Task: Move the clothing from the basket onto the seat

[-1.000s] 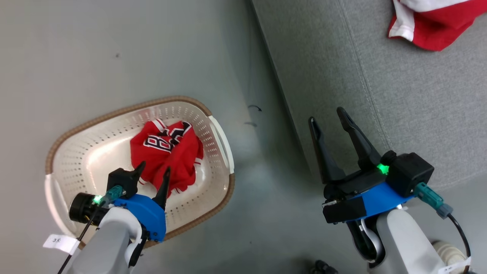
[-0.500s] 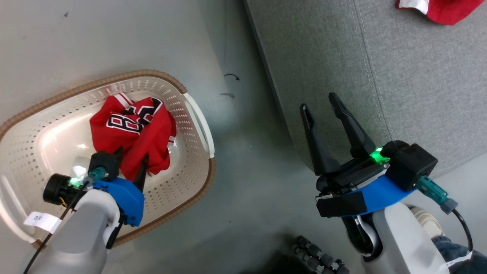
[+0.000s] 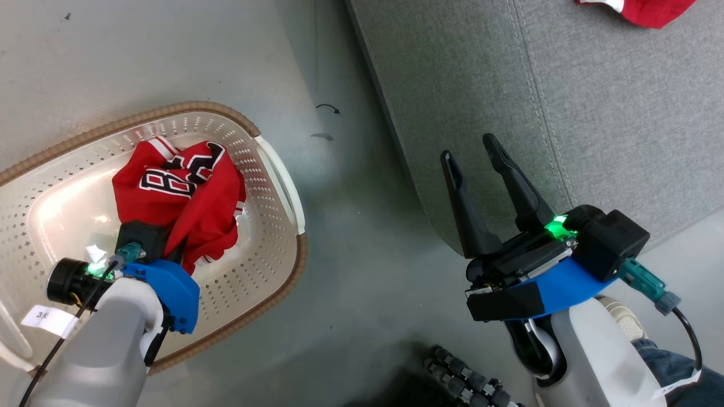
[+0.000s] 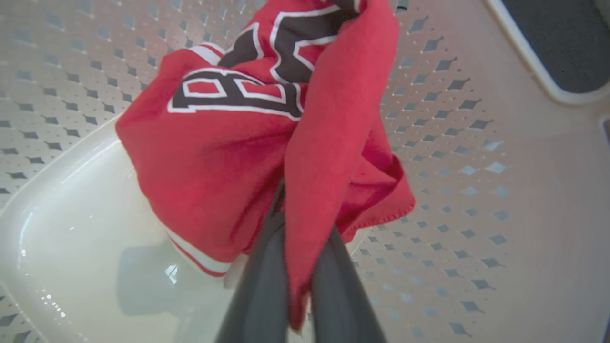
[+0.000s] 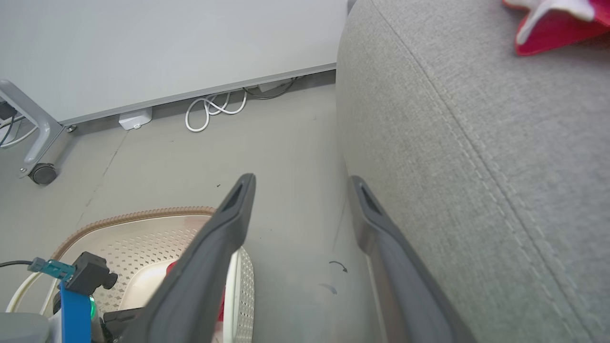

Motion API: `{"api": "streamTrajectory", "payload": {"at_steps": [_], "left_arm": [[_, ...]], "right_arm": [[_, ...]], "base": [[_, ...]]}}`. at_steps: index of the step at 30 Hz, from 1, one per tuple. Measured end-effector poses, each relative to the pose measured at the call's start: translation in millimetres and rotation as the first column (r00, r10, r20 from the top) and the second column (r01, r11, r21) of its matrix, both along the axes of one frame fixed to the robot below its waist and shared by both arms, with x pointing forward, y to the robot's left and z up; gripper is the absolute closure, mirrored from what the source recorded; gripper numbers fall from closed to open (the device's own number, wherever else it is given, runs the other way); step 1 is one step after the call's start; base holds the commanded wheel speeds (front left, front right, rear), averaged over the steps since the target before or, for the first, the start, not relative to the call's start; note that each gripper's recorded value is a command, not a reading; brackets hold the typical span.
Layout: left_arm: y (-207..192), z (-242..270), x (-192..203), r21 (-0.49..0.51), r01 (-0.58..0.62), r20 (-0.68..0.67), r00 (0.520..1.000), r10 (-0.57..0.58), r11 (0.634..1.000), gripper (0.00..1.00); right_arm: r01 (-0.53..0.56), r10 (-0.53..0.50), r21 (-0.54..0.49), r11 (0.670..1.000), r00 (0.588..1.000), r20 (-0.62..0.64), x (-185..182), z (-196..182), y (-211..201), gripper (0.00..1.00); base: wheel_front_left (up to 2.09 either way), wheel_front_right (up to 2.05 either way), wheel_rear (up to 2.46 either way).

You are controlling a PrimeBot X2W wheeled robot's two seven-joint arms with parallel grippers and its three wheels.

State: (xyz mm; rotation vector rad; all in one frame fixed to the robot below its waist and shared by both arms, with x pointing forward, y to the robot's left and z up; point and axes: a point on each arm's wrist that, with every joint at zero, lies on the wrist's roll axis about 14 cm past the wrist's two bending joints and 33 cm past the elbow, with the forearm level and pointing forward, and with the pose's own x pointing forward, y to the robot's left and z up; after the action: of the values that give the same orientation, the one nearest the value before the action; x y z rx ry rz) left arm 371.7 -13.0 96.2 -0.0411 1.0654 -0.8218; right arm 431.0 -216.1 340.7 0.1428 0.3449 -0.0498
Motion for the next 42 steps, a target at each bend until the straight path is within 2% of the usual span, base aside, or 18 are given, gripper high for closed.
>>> {"api": "streamTrajectory", "payload": {"at_steps": [15, 26, 31, 36, 41, 42], "left_arm": [[7, 14, 11, -0.002, -0.056, 0.009, 0.998, 0.057, 0.998, 1.00], [-2, 79, 31, -0.100, -0.141, 0.105, 0.983, 0.151, 0.985, 1.00], [-13, 136, 45, -0.199, -0.178, 0.207, 0.954, 0.219, 0.964, 1.00], [-8, 179, 46, -0.244, -0.192, 0.289, 0.921, 0.260, 0.951, 1.00], [-2, 237, 52, -0.307, -0.196, 0.406, 0.858, 0.314, 0.931, 1.00], [-1, 258, 51, -0.326, -0.186, 0.449, 0.832, 0.325, 0.927, 1.00]], "right_arm": [[-0.028, 0.028, 0.002, 1.000, 0.999, 0.034, 8, 9, 8, 0.00], [-0.081, 0.082, -0.014, 0.997, 0.989, 0.122, 18, 40, 23, 0.00], [-0.102, 0.104, -0.024, 0.995, 0.983, 0.154, 13, 56, 31, 0.00], [-0.122, 0.123, -0.019, 0.992, 0.974, 0.191, 5, 75, 41, 0.00], [-0.135, 0.136, -0.017, 0.991, 0.964, 0.229, -8, 94, 49, 0.00], [-0.139, 0.139, -0.019, 0.990, 0.961, 0.240, -13, 101, 51, 0.00]], "base": [[0.00, 0.00, 0.00], [0.00, 0.00, 0.00], [0.00, 0.00, 0.00], [0.00, 0.00, 0.00], [0.00, 0.00, 0.00], [0.00, 0.00, 0.00]]}}
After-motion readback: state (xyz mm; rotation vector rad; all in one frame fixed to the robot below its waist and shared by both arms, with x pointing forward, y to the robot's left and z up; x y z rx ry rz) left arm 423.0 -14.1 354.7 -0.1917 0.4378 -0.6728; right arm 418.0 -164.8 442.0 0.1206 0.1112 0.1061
